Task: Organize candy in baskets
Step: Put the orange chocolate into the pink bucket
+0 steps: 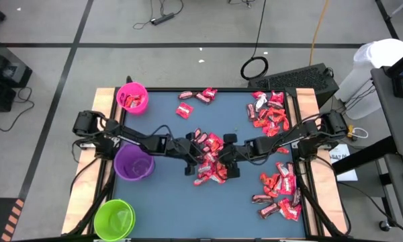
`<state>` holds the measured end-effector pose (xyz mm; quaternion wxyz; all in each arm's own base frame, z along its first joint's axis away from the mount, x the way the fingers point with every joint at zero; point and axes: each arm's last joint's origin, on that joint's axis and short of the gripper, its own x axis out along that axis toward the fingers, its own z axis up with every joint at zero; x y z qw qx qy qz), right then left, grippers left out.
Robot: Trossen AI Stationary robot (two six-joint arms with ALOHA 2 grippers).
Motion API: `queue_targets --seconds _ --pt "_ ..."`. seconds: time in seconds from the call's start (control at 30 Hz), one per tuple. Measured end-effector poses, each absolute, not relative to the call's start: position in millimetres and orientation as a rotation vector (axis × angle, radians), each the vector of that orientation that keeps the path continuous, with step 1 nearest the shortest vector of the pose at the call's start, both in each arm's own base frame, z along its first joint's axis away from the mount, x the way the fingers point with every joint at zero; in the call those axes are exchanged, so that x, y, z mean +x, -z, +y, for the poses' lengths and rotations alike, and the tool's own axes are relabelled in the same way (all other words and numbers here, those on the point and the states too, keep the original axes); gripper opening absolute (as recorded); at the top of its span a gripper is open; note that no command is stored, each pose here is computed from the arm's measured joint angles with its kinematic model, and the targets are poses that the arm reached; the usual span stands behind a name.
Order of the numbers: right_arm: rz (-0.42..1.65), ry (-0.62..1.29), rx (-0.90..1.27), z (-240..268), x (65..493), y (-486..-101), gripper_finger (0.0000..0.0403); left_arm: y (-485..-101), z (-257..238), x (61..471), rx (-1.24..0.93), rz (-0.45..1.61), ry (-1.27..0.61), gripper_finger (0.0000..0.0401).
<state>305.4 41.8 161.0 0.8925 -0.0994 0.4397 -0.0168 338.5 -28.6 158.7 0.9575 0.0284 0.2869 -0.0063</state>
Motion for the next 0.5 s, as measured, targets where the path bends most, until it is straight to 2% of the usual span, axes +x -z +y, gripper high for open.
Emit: queue_targets --seconds 0.2,0.5 --pt "0.917 0.135 -0.251 37.2 303.6 -163.0 0.0201 -159.1 -21.6 339.3 0.053 0.578 -0.007 0.0159" --pt "0.851 0.25 -0.182 13.8 301.4 -152.4 0.02 -140.8 -11.5 350.5 0.04 0.538 -0.039 0.0159"
